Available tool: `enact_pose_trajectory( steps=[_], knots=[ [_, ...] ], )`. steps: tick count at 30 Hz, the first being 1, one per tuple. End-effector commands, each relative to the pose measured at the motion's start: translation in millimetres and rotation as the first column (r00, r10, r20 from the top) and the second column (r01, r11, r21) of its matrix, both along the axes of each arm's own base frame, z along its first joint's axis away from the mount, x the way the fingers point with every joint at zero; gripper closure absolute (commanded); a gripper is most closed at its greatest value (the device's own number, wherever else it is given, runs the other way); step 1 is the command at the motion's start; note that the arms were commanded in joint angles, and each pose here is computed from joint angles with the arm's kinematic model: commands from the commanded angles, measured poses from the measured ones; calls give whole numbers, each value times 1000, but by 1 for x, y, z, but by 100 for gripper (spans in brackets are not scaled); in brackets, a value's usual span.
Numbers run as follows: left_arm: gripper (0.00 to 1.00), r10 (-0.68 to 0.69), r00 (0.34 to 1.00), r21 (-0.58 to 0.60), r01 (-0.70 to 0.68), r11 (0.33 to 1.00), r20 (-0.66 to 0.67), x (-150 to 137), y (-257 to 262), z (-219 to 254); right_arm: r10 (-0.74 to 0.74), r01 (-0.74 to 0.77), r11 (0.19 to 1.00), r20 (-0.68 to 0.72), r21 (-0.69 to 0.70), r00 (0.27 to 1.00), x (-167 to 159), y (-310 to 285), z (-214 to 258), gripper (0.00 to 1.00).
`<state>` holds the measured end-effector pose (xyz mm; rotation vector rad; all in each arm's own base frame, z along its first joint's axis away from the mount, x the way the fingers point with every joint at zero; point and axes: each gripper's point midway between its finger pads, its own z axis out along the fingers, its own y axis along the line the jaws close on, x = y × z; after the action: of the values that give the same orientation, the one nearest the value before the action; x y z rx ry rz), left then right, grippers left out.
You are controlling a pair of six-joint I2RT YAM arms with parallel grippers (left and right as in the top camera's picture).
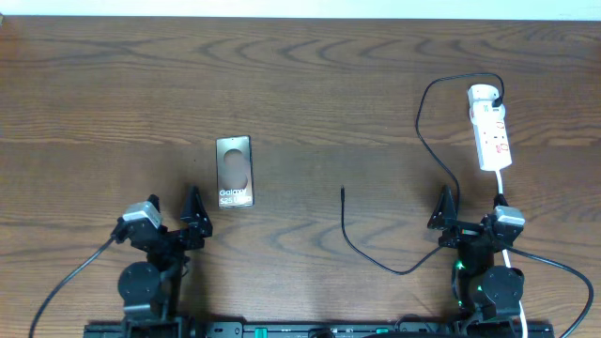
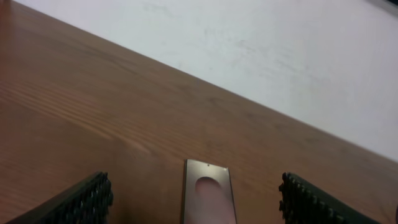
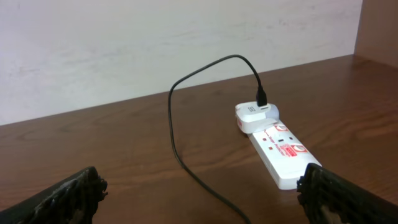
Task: Plug charger to phone and switch on socket
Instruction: 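Move the left gripper forward over the silver phone and lower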
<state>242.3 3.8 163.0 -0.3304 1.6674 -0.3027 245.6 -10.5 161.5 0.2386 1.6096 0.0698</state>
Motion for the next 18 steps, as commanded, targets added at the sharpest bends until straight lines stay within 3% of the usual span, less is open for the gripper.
enact_pose_trajectory(
  steps=[1,3,9,12,15,18],
  knots=[
    [15,-34,997,96,28,995,66,-4,-4,70,-1,1,1000,0,-10,1000,0,-1,0,1],
    [15,-35,999,101,32,994,31,0,-4,90,-1,1,1000,0,-10,1000,0,-1,0,1],
    [15,-45,966,81,67,994,-254,41,-3,146,-1,1,1000,0,-10,1000,0,-1,0,1],
    [15,-73,899,62,111,992,-432,65,-5,155,-1,1,1000,0,-10,1000,0,-1,0,1],
    [15,-84,788,46,141,989,-610,83,-4,149,-1,1,1000,0,-10,1000,0,-1,0,1],
    [15,-90,695,17,145,989,-713,101,-3,133,-1,1,1000,0,-10,1000,0,-1,0,1]
  ],
)
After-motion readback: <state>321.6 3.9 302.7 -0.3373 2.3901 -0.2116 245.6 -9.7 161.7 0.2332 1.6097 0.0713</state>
